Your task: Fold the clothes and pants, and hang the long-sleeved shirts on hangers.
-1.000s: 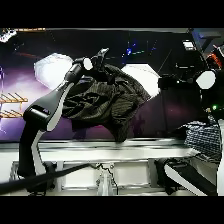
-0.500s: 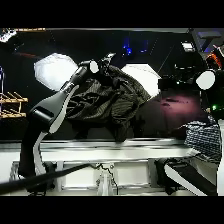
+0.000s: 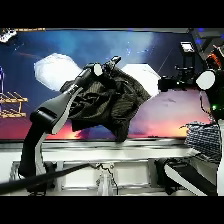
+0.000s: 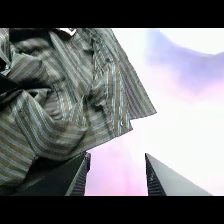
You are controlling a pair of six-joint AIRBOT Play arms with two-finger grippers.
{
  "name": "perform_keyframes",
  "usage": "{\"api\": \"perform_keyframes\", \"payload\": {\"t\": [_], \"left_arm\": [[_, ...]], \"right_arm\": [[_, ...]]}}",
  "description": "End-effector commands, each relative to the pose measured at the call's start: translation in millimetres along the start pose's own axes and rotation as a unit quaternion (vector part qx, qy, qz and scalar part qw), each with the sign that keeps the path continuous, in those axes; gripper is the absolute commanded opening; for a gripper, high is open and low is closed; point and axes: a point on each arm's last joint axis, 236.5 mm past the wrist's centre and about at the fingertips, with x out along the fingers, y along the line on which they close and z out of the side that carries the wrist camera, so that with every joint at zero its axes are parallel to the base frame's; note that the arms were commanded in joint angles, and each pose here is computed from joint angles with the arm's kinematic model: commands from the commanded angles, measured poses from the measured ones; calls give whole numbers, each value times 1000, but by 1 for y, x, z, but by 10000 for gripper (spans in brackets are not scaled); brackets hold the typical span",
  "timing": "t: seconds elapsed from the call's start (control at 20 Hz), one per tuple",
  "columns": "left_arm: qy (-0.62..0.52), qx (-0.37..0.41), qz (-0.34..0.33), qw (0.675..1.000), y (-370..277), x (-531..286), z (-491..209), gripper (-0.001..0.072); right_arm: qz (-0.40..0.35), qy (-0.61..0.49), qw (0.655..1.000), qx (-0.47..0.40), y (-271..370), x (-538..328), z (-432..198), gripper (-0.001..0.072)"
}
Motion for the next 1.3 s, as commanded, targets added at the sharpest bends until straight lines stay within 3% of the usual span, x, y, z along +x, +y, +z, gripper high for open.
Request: {"api": "perform_keyframes", "payload": {"t": [0.0, 0.05, 0.2, 0.25, 0.45, 0.55, 0.65, 0.8, 0.9, 1.15, 1.25], "left_arm": [[24, 0, 0, 1000, 5, 11, -13, 476], [24, 0, 0, 1000, 5, 11, -14, 441], [21, -1, -3, 1000, 3, 9, -12, 59], [21, 0, -4, 1000, 1, 5, -11, 17], [-13, 12, -3, 1000, -10, -41, 12, 16], [-28, 24, -5, 999, -22, -74, 22, 16], [-40, 37, -7, 998, -37, -100, 28, 16], [-53, 49, -9, 997, -51, -117, 33, 16], [-41, 53, -14, 998, -57, -116, 26, 16], [3, 57, -26, 998, -67, -113, 5, 15], [-1, 56, -36, 998, -73, -116, 7, 15]], "right_arm": [[1, 10, 1000, -8, 0, 0, -5, 416], [1, 10, 1000, -10, 0, 0, -5, 416], [0, 5, 1000, -11, 0, 0, -2, 416], [-1, 4, 1000, -12, -1, 0, -2, 416], [-10, 10, 1000, 6, -7, 18, -13, 416], [0, 20, 995, 103, -4, 41, -32, 420], [38, 16, 977, 210, 11, 65, -44, 524], [107, -24, 922, 371, 32, 84, -34, 528], [112, -49, 886, 446, 26, 90, -27, 529], [44, -46, 868, 492, -32, 114, -44, 528], [42, -29, 877, 478, -35, 122, -53, 528]]}}
